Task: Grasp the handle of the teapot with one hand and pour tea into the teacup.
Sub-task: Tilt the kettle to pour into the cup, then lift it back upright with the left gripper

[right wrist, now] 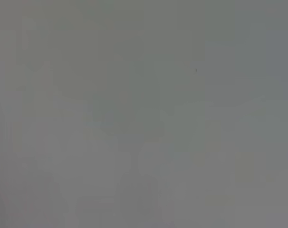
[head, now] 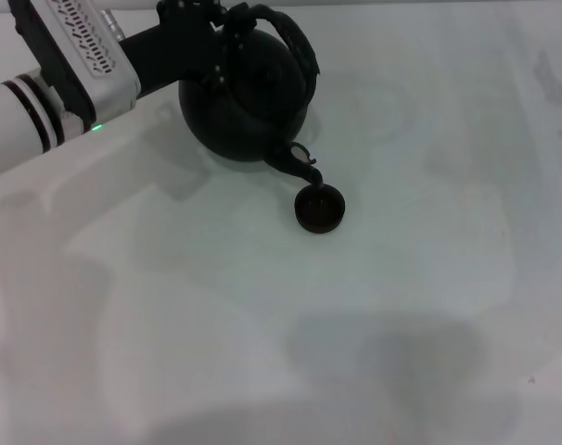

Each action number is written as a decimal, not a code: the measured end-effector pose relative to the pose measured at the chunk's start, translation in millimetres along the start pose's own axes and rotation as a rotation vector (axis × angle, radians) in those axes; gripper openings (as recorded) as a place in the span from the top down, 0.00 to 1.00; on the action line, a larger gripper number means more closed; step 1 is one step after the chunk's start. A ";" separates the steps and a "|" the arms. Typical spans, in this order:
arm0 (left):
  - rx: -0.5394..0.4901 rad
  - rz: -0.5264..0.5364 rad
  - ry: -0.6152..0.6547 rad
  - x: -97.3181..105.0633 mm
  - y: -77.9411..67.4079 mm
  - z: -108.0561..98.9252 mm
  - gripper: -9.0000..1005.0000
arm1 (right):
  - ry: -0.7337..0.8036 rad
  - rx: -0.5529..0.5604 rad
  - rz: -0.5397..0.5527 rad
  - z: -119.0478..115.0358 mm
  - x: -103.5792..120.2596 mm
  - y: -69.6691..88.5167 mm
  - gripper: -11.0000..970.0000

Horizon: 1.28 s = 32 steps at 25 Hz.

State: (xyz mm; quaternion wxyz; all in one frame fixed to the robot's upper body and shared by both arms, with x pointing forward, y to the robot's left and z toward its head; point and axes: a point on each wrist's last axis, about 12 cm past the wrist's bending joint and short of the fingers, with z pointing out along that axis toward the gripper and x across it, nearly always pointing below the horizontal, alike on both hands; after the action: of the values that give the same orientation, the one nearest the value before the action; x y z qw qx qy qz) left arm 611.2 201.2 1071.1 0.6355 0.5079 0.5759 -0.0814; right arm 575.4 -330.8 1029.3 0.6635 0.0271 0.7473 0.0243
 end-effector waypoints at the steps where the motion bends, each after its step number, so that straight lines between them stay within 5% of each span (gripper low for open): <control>1: 0.000 0.002 -0.001 -0.3 0.4 0.2 0.89 | 0.000 0.000 0.000 0.1 -0.1 0.0 0.13; 32: 0.037 0.082 -0.039 -6.6 3.1 1.6 0.89 | -0.016 0.001 -0.005 2.1 -4.0 -1.4 0.13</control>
State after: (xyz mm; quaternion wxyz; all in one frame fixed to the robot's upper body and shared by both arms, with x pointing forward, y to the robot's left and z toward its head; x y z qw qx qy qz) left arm 612.2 198.3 1077.8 0.6400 0.5410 0.5403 -0.0758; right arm 577.9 -332.5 1032.9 0.6696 0.0260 0.7419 0.0219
